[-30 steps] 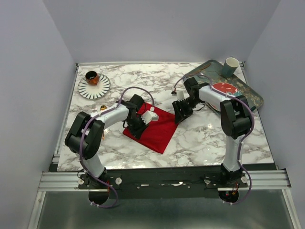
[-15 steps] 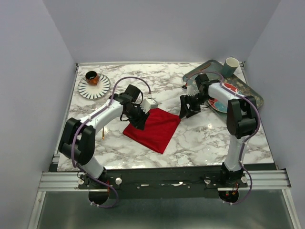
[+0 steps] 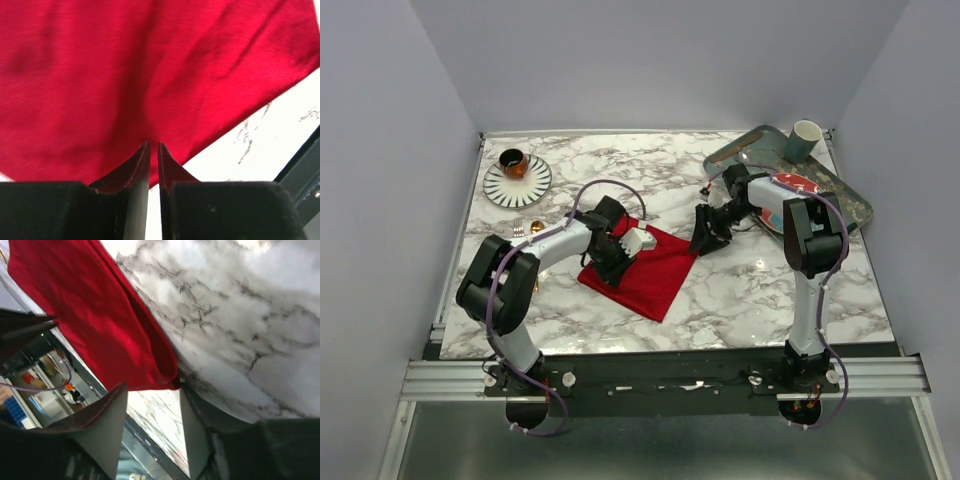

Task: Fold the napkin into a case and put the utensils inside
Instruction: Smooth out the lower triangle-folded napkin at the center of the board, then pick up the lower triangle-folded napkin from the center of the board.

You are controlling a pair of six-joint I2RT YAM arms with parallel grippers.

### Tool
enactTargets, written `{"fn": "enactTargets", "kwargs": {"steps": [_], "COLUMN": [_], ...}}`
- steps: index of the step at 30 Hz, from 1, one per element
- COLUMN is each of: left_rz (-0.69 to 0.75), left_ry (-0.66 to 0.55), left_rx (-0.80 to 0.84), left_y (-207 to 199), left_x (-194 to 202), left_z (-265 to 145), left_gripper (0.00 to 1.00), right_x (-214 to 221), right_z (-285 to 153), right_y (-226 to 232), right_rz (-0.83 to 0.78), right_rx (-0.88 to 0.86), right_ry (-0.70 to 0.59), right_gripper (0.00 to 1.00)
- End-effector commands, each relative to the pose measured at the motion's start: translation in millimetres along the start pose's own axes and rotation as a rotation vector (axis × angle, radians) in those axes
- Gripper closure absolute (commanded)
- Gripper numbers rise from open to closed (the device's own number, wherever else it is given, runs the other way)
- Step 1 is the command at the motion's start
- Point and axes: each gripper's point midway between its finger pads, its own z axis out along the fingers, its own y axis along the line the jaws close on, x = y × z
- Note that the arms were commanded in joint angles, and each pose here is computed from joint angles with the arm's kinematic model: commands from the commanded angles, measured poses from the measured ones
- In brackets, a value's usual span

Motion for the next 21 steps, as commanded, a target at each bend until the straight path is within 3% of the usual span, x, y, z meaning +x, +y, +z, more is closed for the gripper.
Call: {"fn": "enactTargets", "kwargs": {"steps": [1, 10, 16, 21], "left_rz": [0.022, -0.012, -0.043, -0.041], "left_ry": [0.016, 0.003, -0.015, -0.019], "left_rx": [0.026, 0.072, 0.098, 0.096], "left_y": [-19.4, -36.1, -40.6, -41.1], "left_x": [-1.3, -12.4, -20.2, -21.4], "left_z": [13.4, 22.9, 22.6, 19.0], "left_gripper": [0.8, 0.83, 0.82, 0.79], "right_x": [-22.4, -38.3, -40.2, -27.6], "right_z": [13.8, 7.2, 3.2, 2.8], "right_y": [-10.7, -16.9, -11.7, -14.2], "right_rz": [0.017, 0.003, -0.026, -0.013], "right_rx": [0.012, 0.012, -0.001, 0.009], "right_ry": [-0.019, -0.045, -0.048, -0.015], "right_gripper": [0.48, 0.52, 0.64, 0.54]}}
